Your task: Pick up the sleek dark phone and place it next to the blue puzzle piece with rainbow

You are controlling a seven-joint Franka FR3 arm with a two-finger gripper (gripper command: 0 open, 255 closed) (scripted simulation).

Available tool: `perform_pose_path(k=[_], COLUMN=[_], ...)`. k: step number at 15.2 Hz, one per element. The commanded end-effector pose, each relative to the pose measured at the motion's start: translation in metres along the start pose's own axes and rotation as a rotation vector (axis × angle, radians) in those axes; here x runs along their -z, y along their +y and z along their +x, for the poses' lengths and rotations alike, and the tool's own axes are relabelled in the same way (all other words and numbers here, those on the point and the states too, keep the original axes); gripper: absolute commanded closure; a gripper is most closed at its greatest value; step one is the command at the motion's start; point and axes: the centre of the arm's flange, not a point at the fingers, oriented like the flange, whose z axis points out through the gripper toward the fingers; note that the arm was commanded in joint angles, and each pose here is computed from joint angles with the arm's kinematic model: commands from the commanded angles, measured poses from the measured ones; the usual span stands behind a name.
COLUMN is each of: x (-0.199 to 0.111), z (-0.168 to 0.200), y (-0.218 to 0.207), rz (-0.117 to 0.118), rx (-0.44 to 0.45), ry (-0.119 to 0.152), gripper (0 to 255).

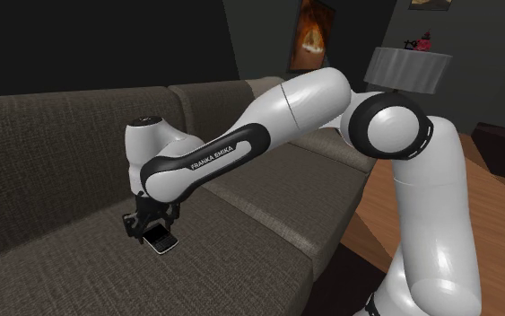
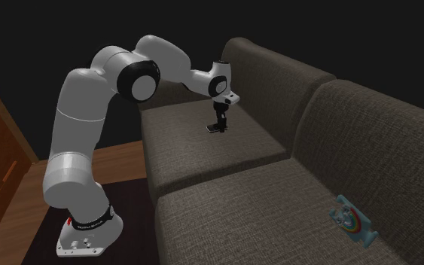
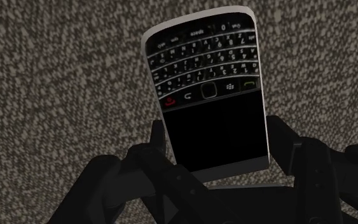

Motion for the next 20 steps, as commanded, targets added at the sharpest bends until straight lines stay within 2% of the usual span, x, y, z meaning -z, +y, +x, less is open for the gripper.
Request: perform_pose_path(k=[1, 6, 20], x=[-0.001, -0.001, 0.073], z=[0.0, 0.0, 0.001], y=[0.0, 0.0, -0.001], rz=[-0.001, -0.001, -0.001], rx=[0.0, 0.0, 0.0], ry=[-0.002, -0.002, -0.002], gripper=[255, 255, 255])
